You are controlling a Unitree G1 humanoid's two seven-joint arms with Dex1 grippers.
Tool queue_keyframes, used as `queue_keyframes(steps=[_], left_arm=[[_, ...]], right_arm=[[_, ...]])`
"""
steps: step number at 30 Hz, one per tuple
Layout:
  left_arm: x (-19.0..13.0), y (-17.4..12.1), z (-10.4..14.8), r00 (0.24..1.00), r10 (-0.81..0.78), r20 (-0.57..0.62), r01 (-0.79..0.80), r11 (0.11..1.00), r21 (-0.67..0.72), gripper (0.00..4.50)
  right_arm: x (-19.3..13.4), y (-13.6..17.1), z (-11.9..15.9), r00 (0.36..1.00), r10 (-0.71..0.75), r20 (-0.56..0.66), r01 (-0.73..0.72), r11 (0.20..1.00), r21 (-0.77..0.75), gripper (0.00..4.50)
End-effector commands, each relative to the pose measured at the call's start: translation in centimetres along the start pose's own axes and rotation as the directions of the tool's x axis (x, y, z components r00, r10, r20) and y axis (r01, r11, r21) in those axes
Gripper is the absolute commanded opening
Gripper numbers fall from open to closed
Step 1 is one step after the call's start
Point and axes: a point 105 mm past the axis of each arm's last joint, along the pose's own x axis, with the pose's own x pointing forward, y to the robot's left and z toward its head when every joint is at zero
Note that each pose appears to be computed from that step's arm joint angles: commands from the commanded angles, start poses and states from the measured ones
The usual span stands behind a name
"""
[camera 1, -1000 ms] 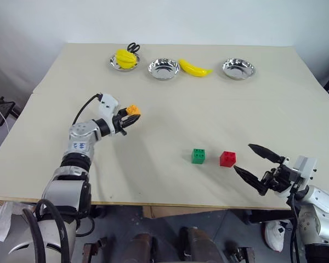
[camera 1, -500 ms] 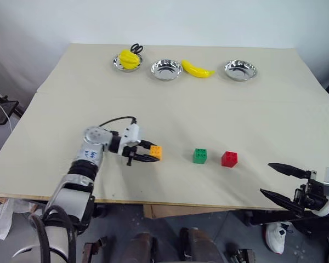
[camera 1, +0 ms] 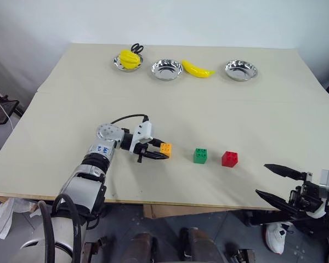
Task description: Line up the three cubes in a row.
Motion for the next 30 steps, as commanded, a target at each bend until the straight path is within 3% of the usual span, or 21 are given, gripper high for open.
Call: queue_keyframes(steps=[1,18,19,25,27,30], left_arm=[[0.6,0.7,1.0,1.0,0.007,-0.011,-0.006,0.999,0.051,1.5],[1.1,0.6,0.7,0.999,-0.019,-0.039,0.019,1.0,0.008,1.5],[1.1,0.7,0.7,0.999,-0.01,-0.04,0.011,1.0,0.012,2.22],[1.1,0.7,0.6,1.0,0.0,-0.025,0.0,1.0,-0.001,4.05],[0.8,0.7,0.7,1.0,0.002,-0.024,-0.002,1.0,0.011,4.43],[-1.0,0.5,0.9,1.0,-0.001,-0.004,0.001,0.999,0.033,4.43]], right_arm=[[0.2,0.2,0.6,1.0,-0.002,0.018,0.003,1.0,-0.029,4.5],[1.2,0.7,0.6,0.999,0.004,0.032,-0.003,1.0,-0.029,4.5],[1.2,0.7,0.6,0.999,0.004,0.032,-0.003,1.0,-0.029,4.5],[1.5,0.7,0.4,0.999,0.004,0.035,-0.003,1.0,-0.029,4.5],[1.6,0.7,0.4,0.999,0.006,0.036,-0.005,1.0,-0.029,4.5],[1.8,0.4,0.4,0.999,0.012,0.038,-0.011,0.999,-0.032,4.5]])
